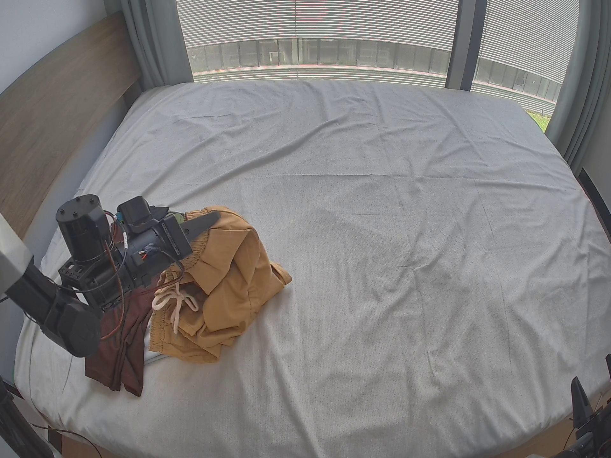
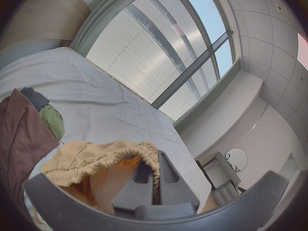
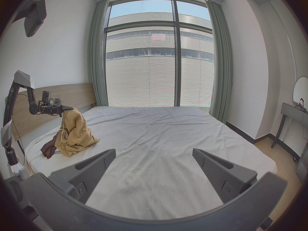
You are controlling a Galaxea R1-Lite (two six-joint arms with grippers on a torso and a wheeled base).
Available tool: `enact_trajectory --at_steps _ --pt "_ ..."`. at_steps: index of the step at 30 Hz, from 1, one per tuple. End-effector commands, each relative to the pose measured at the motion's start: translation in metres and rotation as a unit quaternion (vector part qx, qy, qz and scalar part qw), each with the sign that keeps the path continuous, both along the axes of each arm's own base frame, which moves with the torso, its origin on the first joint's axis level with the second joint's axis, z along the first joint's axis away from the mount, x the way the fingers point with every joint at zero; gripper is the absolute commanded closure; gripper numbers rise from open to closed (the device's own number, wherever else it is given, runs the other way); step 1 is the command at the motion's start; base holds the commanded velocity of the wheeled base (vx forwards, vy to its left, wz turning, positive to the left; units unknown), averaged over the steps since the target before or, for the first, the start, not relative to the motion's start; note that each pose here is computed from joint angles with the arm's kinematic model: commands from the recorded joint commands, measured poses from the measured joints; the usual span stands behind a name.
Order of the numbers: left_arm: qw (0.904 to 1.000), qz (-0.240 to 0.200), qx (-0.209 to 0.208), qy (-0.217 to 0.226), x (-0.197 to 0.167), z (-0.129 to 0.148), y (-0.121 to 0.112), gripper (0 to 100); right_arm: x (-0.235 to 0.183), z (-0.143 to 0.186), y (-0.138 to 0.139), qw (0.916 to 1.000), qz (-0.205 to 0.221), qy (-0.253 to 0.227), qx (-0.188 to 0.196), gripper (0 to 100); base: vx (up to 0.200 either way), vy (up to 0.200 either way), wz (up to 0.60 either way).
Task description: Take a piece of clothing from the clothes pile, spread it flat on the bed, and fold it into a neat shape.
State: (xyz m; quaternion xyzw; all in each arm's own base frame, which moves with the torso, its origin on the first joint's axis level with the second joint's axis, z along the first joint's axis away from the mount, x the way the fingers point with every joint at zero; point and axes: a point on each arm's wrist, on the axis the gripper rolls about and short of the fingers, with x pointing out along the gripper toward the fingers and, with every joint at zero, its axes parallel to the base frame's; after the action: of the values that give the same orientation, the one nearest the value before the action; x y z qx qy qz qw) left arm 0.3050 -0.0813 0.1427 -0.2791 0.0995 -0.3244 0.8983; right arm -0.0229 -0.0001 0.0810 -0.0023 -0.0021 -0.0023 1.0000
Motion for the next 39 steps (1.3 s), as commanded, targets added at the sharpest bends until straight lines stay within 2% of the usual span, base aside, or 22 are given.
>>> enact_trajectory --at_steps 1,10,17,21,26,33,39 --pt "0.9995 -0.019 -0.006 -0.025 -0.019 0.015 -0.008 100 0.000 -0.005 0.000 1.0000 0.001 0.001 0.000 0 0.000 0.000 0.00" --pt "0.9993 -0.024 -0.007 -0.027 -0.020 0.016 -0.010 100 0.000 -0.005 0.000 1.0000 0.001 0.001 0.000 0 0.000 0.000 0.00" --pt "0.9981 -0.045 -0.016 -0.040 -0.022 0.024 -0.024 100 0.000 -0.005 0.000 1.0000 0.001 0.000 0.000 0 0.000 0.000 0.00" --pt "0.9955 -0.051 -0.031 -0.074 -0.024 0.046 -0.040 100 0.000 -0.005 0.000 1.0000 0.000 0.000 0.001 0 0.000 0.000 0.00" --pt "0.9935 -0.069 -0.040 -0.081 -0.031 0.061 -0.056 100 0.000 -0.005 0.000 1.0000 0.000 0.001 0.000 0 0.000 0.000 0.00" --pt "0.9848 -0.112 -0.092 -0.096 -0.046 0.089 -0.082 100 0.000 -0.005 0.000 1.0000 0.001 0.001 0.000 0 0.000 0.000 0.00" --pt "0.9785 -0.149 -0.101 -0.101 -0.056 0.101 -0.105 100 0.000 -0.005 0.000 1.0000 0.001 0.001 0.000 0 0.000 0.000 0.00"
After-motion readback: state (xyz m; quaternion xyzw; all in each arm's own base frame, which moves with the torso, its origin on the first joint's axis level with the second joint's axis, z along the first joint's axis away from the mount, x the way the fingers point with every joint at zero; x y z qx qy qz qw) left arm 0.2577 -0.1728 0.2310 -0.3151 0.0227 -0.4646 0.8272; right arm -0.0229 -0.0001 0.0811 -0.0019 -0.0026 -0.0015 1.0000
